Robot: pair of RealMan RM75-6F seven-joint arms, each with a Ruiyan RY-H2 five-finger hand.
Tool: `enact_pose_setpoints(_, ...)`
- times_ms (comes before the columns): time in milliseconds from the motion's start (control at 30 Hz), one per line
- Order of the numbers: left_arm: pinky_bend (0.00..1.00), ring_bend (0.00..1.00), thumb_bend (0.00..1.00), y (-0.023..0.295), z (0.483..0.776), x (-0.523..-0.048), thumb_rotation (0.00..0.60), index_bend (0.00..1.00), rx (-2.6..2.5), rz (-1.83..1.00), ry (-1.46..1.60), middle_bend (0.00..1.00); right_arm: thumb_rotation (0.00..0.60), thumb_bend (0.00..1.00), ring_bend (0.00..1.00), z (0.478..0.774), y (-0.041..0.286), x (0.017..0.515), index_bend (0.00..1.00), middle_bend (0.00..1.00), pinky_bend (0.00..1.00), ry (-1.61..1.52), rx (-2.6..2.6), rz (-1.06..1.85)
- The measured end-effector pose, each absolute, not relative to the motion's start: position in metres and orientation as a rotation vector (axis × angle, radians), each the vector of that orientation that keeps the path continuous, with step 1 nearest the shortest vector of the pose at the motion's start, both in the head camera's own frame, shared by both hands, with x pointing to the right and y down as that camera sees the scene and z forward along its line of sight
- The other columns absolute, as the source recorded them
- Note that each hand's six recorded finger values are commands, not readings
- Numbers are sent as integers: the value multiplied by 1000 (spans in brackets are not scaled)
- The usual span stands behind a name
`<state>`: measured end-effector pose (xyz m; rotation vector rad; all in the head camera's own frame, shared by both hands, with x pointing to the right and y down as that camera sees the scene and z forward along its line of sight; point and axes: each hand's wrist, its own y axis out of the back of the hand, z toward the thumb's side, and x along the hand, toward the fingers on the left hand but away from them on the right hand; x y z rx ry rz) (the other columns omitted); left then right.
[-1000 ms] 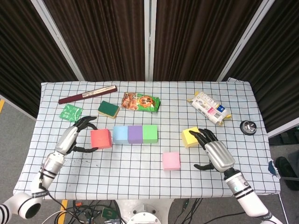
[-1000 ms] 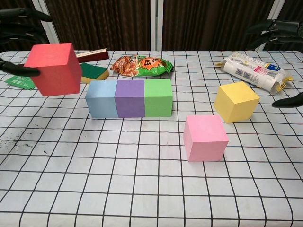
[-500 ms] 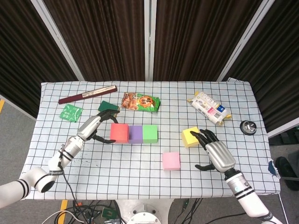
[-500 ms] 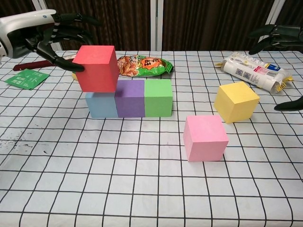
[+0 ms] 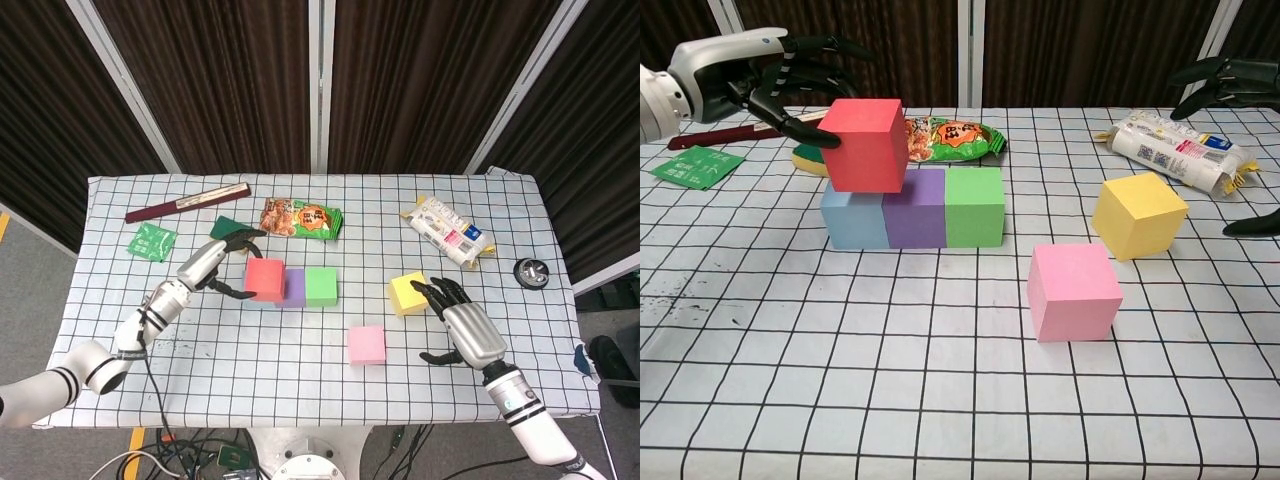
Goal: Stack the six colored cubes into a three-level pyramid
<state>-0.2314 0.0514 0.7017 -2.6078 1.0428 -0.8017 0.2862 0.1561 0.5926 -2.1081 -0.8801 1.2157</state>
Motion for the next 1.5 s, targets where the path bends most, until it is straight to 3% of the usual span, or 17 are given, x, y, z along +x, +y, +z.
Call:
enact_pose_setpoints(900, 108, 96, 90, 50, 726, -234, 600, 141, -2626, -845, 1057, 394, 600, 13, 0, 598, 155, 288, 0, 146, 0, -877, -2105, 1246)
enact_pose_setpoints(1500, 100, 70, 55, 48, 723, -237, 600, 141, -2627, -829, 1072, 278, 600, 13, 0, 598, 155, 289, 0, 146, 0, -875, -2103, 1252)
